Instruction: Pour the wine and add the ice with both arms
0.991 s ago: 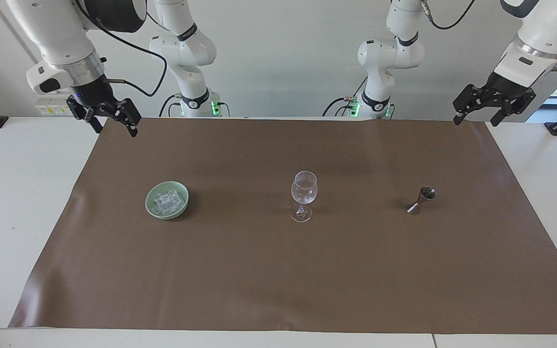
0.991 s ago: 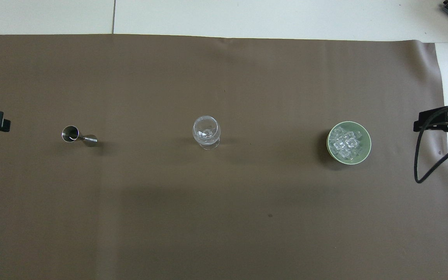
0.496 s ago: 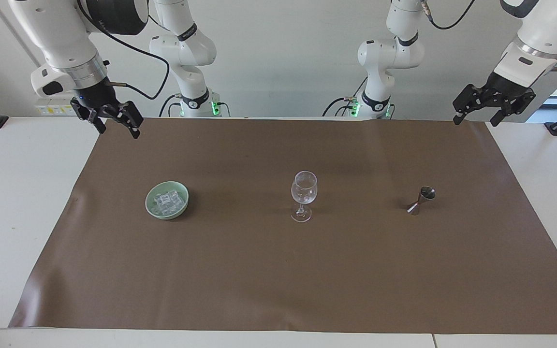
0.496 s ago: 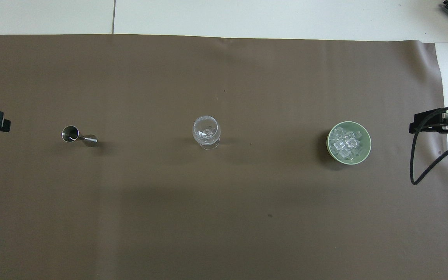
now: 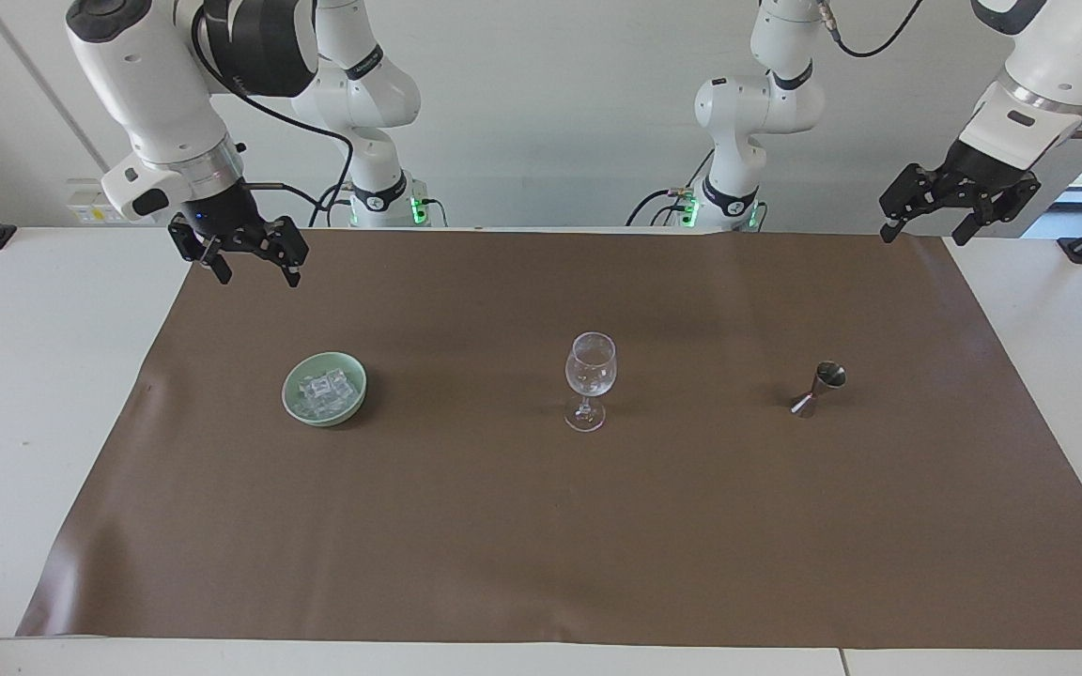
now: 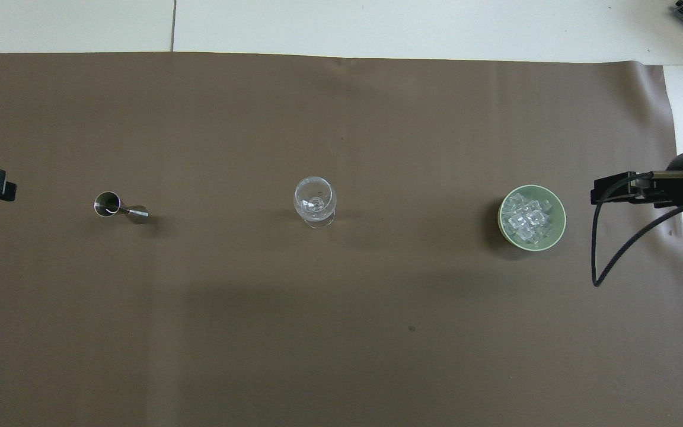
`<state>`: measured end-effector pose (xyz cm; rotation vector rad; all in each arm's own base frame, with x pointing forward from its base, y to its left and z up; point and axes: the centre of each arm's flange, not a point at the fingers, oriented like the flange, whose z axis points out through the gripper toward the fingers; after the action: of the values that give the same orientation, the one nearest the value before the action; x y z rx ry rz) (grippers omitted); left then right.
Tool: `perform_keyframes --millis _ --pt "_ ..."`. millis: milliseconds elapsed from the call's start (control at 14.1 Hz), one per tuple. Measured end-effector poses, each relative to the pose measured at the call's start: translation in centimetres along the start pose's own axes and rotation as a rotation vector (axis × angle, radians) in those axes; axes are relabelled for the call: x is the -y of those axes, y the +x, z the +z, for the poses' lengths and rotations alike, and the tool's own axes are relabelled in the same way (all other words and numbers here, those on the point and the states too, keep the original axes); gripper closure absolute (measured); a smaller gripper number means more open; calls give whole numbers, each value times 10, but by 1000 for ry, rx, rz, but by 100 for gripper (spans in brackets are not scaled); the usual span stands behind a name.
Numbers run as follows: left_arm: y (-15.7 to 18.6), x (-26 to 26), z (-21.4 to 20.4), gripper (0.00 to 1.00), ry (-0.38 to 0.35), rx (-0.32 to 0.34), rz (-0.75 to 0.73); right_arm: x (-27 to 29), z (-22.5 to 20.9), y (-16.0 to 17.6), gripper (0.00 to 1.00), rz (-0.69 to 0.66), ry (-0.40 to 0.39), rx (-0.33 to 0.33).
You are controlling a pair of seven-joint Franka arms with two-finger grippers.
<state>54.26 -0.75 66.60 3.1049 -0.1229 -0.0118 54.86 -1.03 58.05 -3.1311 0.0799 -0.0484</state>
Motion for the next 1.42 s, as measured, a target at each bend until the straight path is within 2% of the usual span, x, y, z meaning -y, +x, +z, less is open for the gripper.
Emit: perform_keyframes --millis 779,1133,1416 --pt "0 -1 0 0 0 0 0 -2 -6 -1 0 -25 0 -3" --pt "0 -2 0 0 0 0 1 -3 -26 -5 0 98 0 -12" --pt "0 -3 0 0 0 0 2 -6 -26 -6 0 119 0 -2"
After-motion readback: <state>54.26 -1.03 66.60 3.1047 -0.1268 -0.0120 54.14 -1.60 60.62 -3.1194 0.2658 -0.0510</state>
